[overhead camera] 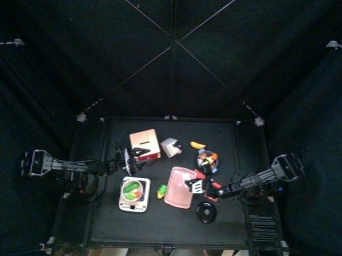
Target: Place rice on pink plate
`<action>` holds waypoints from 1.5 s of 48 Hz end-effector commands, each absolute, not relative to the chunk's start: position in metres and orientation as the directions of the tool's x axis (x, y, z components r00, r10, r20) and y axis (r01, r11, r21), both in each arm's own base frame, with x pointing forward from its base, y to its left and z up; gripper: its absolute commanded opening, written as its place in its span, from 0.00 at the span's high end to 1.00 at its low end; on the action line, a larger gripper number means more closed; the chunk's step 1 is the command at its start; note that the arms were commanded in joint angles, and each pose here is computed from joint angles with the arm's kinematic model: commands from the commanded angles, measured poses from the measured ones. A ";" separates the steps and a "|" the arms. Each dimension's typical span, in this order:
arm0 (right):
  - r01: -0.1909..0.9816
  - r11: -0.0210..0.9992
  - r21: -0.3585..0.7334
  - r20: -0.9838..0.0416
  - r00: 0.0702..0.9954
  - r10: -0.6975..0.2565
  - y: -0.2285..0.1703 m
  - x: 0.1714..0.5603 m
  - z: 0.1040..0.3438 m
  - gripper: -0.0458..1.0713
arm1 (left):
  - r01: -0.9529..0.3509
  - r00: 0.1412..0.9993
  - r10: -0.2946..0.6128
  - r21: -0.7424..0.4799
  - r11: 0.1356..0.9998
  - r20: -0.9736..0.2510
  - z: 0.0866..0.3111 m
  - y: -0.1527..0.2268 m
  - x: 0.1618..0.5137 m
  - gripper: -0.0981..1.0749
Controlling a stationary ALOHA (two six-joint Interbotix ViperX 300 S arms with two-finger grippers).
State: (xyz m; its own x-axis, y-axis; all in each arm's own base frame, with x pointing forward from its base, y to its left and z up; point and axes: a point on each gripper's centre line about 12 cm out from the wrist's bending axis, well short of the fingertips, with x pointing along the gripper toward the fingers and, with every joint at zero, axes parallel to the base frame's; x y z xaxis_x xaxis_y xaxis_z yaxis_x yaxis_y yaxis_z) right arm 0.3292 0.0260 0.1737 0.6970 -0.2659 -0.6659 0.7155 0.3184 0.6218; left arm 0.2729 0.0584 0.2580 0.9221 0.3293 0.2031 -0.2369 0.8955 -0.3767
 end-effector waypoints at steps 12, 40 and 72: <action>0.716 0.318 0.621 -0.706 0.687 -0.169 -0.009 0.348 0.144 0.50 | -0.238 0.923 0.329 -0.377 0.895 0.199 0.261 0.059 0.274 0.09; 0.746 0.291 0.599 -0.737 0.656 -0.163 -0.024 0.350 0.127 0.09 | -0.242 0.927 0.328 -0.378 0.894 0.181 0.259 0.059 0.274 0.09; 0.712 0.356 0.605 -0.680 0.695 -0.233 -0.018 0.355 0.157 0.08 | -0.275 0.948 0.313 -0.365 0.890 0.051 0.252 0.061 0.254 0.09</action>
